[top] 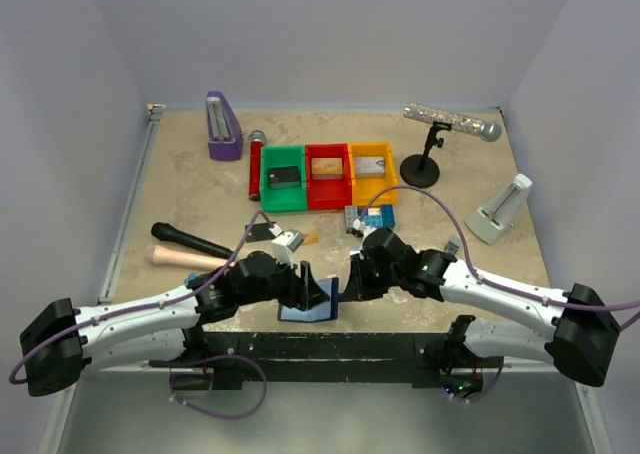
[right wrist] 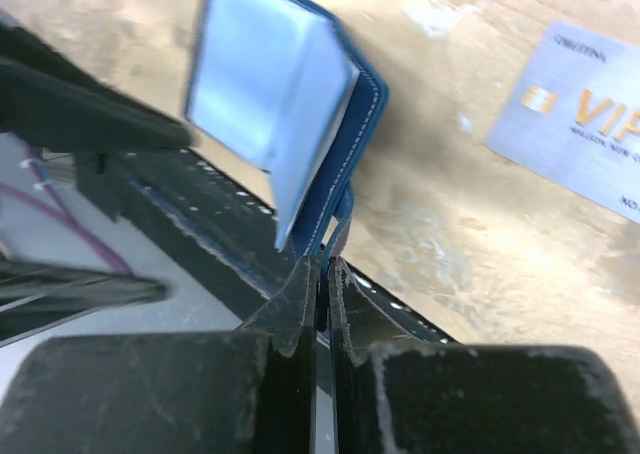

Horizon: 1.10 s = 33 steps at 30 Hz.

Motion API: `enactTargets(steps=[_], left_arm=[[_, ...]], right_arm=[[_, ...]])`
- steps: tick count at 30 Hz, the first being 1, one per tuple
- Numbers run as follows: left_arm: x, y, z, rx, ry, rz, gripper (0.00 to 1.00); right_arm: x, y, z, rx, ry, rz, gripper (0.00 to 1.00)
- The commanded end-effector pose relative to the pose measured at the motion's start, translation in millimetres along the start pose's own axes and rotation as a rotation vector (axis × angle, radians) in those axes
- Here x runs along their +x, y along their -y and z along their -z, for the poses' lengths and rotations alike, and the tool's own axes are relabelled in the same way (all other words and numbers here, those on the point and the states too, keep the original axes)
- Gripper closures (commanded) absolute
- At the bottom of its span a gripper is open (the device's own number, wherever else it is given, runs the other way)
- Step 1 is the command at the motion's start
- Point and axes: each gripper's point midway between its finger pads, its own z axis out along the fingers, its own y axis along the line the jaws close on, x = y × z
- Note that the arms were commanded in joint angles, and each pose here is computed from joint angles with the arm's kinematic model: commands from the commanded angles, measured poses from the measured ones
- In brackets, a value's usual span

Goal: Take the credit cards out of the card holder
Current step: Remove the credit card from the card holder.

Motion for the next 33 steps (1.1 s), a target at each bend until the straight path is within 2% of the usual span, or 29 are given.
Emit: enactTargets(steps=[1,5,10,15,33], left_arm=[[-18,-6,11,-0.045,0.102,0.024,0.3],[-13,-28,21,-0.126,0.123,0.061,0.26],[-2,-62,32,-0.266,0.139,0.128,0.27],[18,-89,34,-0.381,0.088,0.162,0.26],[34,-90,23,-0.351,0.035,0.174,0.27]], right_arm=[[11,27,-11,0.118,-0.015,-0.068,1.0],[16,31,-15,0.115,-0.018,-0.08,1.0],[10,25,-15,0.079,0.003,-0.046,1.0],[13,21,-20,0.045,-0.016,-0.021,1.0],[20,27,-30,0.065,-0.056,-0.031,1.0]])
